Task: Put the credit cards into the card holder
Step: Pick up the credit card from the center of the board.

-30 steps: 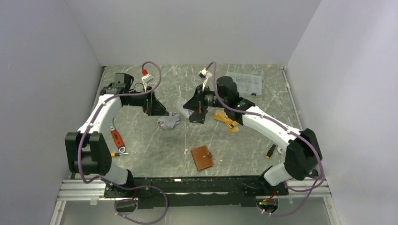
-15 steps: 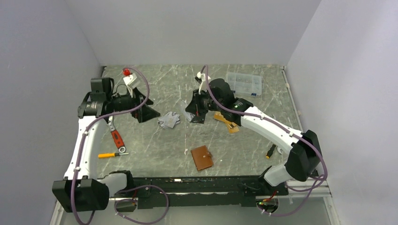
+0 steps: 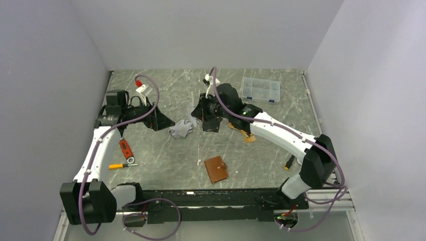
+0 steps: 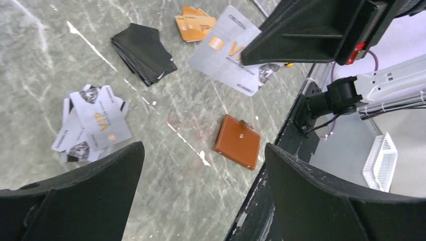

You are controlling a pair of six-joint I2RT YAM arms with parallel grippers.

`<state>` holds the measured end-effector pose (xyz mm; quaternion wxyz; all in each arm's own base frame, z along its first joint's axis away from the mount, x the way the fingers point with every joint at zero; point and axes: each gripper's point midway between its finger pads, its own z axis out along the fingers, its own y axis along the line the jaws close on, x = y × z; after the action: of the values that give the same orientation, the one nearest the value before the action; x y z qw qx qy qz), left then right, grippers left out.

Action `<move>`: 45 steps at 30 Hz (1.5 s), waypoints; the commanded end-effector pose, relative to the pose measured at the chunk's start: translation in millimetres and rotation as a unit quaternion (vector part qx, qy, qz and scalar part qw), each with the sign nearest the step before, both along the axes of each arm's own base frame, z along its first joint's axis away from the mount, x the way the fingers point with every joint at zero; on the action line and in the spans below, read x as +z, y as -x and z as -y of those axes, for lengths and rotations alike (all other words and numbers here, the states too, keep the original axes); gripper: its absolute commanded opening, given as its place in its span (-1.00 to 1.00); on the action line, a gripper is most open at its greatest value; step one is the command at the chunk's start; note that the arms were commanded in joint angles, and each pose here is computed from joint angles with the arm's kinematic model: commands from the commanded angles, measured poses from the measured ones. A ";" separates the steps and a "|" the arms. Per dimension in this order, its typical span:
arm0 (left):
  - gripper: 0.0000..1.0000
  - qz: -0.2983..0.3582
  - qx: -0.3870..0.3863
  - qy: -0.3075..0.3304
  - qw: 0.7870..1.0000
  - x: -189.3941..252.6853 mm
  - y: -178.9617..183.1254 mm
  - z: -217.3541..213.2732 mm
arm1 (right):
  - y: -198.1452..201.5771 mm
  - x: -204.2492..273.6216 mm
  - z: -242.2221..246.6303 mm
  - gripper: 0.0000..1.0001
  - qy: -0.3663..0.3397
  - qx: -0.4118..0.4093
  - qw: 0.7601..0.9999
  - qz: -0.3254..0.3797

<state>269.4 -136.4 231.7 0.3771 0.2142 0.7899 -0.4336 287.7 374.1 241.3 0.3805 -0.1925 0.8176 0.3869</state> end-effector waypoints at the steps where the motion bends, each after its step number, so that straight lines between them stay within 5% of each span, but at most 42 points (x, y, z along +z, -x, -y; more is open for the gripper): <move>1: 0.84 0.045 -0.015 0.092 0.995 34.2 1.2 21.7 | -8.7 40.1 -9.1 -1.00 -0.080 -0.044 0.995 0.038; 20: 0.67 0.001 -0.013 0.198 0.980 41.6 -9.1 35.5 | 3.2 71.3 -18.8 -1.00 -0.235 -0.089 0.968 0.018; 23: 0.58 -0.014 -0.011 0.207 0.978 40.6 -8.8 36.0 | 4.2 77.3 -21.0 -1.00 -0.254 -0.084 0.963 0.023; 30: -0.03 -0.034 -0.023 0.232 0.972 50.1 -6.3 38.4 | 2.1 77.5 -31.5 -1.00 -0.267 -0.071 0.961 0.015; 45: 0.07 -0.042 -0.033 0.268 0.962 71.0 -1.8 33.9 | 8.1 81.0 -42.5 -1.00 -0.301 -0.030 0.953 -0.002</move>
<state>276.4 -171.7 291.9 0.3636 0.0935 0.6660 -0.6446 282.2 412.6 298.8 0.4250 -0.0366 0.7035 0.5684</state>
